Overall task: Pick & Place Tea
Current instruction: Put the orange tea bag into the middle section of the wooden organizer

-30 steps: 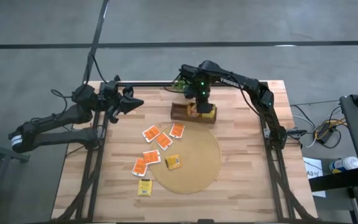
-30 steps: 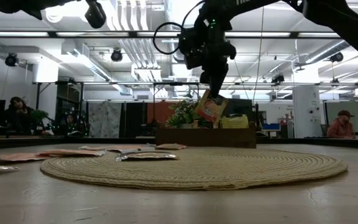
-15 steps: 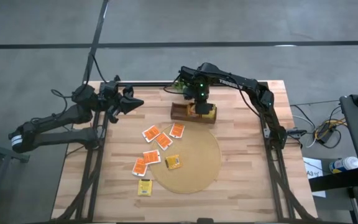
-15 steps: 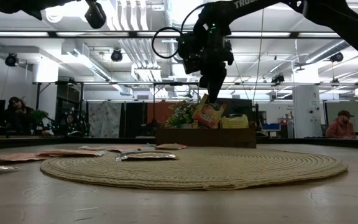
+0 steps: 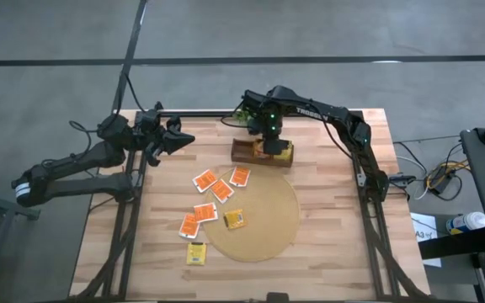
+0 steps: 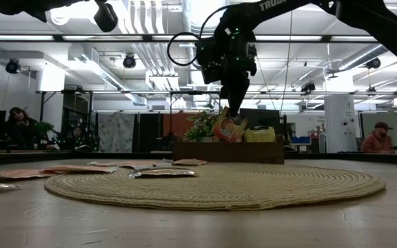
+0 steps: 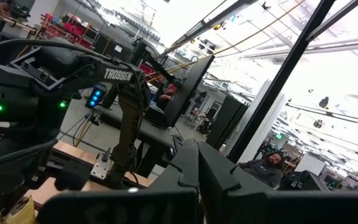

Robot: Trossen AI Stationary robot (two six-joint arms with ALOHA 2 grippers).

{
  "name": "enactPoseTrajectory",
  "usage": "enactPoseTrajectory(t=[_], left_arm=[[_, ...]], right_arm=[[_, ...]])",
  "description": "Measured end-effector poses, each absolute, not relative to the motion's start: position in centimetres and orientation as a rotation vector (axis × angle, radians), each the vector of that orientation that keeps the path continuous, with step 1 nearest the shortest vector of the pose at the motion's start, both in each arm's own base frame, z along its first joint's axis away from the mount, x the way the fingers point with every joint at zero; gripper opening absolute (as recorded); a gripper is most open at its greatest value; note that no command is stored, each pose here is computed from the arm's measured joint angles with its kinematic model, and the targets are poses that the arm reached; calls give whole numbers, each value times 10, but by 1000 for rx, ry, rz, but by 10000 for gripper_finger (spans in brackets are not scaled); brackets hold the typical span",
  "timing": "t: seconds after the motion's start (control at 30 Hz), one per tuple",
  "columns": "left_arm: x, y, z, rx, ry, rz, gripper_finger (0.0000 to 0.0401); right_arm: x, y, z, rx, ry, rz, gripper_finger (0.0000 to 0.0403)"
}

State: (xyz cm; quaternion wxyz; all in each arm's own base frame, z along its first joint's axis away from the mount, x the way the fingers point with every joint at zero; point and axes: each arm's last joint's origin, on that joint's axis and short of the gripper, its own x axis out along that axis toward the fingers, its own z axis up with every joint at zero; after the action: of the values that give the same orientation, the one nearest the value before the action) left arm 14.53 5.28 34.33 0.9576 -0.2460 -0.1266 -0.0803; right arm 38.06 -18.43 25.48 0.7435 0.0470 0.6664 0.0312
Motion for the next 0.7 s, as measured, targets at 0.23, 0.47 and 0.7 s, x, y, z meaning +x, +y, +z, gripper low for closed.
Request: enactPoseTrajectory(t=[0.23, 0.47, 0.7], left_arm=[[145, 53, 343, -505, -256, -164, 0], [145, 53, 343, -507, -256, -164, 0], [145, 53, 343, -507, -256, -164, 0]], right_arm=[[379, -185, 243, 76, 1501, 48, 8], [380, -188, 236, 36, 1510, 10, 8], [382, -189, 236, 23, 1488, -2, 8]])
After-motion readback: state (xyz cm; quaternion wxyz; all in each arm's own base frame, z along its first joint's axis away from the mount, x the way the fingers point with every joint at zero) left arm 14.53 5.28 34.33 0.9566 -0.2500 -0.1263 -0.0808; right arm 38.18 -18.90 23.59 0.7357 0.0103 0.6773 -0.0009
